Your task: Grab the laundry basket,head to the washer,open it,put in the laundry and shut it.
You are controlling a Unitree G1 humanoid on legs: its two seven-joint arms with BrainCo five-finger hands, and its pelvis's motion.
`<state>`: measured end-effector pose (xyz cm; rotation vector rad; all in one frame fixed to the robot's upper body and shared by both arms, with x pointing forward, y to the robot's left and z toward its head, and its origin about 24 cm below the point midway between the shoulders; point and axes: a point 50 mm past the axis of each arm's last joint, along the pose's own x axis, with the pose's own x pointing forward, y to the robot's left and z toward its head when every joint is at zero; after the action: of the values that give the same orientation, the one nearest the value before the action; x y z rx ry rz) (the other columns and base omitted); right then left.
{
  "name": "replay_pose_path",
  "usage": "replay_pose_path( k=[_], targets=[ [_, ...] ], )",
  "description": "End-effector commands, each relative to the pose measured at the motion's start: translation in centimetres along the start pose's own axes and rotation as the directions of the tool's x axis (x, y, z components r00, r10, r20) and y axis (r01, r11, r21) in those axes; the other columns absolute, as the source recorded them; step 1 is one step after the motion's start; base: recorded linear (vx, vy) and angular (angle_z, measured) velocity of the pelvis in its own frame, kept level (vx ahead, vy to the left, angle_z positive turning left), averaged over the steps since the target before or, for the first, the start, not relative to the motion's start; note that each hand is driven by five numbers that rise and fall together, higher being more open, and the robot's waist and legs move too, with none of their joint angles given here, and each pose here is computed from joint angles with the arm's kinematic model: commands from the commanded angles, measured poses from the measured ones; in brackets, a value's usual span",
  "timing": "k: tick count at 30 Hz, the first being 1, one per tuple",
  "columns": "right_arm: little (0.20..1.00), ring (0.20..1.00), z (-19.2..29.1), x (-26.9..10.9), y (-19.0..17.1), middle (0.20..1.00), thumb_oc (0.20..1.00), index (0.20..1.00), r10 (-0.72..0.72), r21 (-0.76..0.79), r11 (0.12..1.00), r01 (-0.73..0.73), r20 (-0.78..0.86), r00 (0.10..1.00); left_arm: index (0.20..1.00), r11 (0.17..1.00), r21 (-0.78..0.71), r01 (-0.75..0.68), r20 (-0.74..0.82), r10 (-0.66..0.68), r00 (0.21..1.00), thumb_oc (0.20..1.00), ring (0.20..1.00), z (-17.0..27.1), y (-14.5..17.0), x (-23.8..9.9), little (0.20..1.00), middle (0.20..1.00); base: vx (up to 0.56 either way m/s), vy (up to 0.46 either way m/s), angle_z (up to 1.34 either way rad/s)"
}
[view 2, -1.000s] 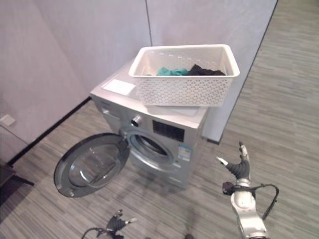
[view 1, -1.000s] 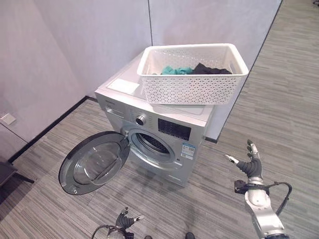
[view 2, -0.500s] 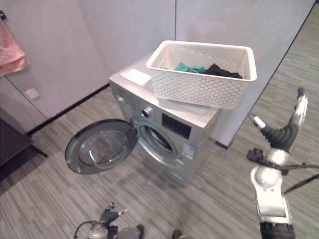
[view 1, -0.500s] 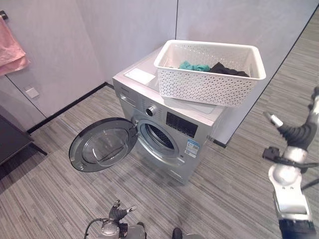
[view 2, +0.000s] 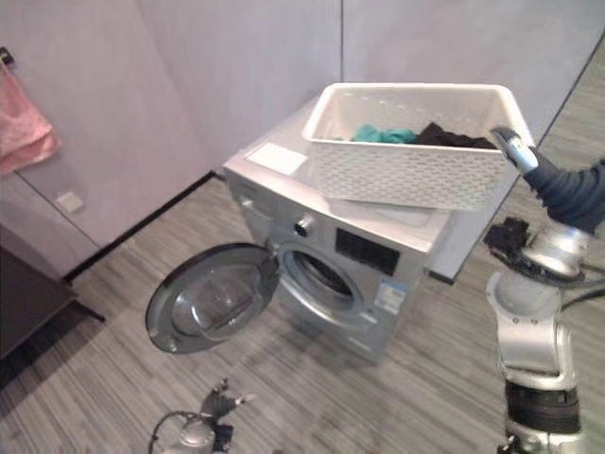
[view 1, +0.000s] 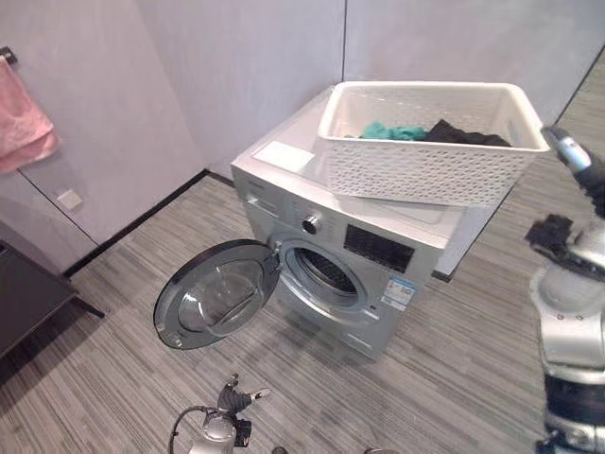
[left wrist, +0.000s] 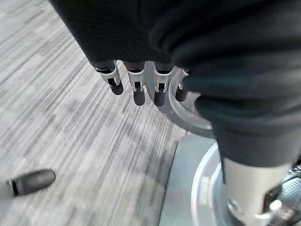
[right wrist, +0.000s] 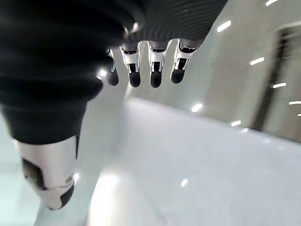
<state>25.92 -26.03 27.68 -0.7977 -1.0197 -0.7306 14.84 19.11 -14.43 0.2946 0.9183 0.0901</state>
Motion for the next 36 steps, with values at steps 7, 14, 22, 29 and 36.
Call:
replay_pose_path(
  k=[7,14,22,29,36],
  targets=[
    [1.000,1.000,-2.9,7.9,0.0,1.000,1.000,1.000,0.096,-0.094,0.990,-0.105,-0.098,0.991,1.000,0.997,0.070,-0.016,-0.016,0.017,1.000,1.000,1.000,-0.4,2.3,0.4,1.000,1.000,0.13,-0.036,-0.07],
    [1.000,1.000,-4.8,10.0,-0.6,1.000,1.000,1.000,0.298,-0.181,0.926,-0.331,-0.188,0.936,1.000,0.996,0.078,0.042,-0.045,-0.038,0.998,1.000,1.000,-0.7,1.3,0.4,1.000,1.000,0.20,-0.159,0.77],
    [1.000,1.000,-4.5,11.8,0.8,1.000,1.000,1.000,0.448,-0.135,0.866,-0.481,-0.215,0.868,1.000,0.994,0.031,0.101,-0.059,-0.099,0.993,1.000,1.000,-1.1,0.4,0.1,1.000,1.000,0.15,-0.242,0.20],
    [1.000,1.000,-4.2,11.3,3.0,1.000,1.000,1.000,0.614,-0.126,0.749,-0.650,-0.239,0.753,1.000,0.993,0.027,0.117,-0.004,-0.117,0.993,1.000,1.000,0.1,0.8,0.4,1.000,1.000,0.05,-0.052,0.20],
    [1.000,1.000,-6.6,9.0,3.9,1.000,1.000,1.000,0.674,-0.129,0.656,-0.744,-0.345,0.654,1.000,0.983,0.065,0.171,-0.011,-0.170,0.985,1.000,1.000,-0.4,-0.3,0.0,1.000,1.000,0.11,0.176,0.01]
  ],
)
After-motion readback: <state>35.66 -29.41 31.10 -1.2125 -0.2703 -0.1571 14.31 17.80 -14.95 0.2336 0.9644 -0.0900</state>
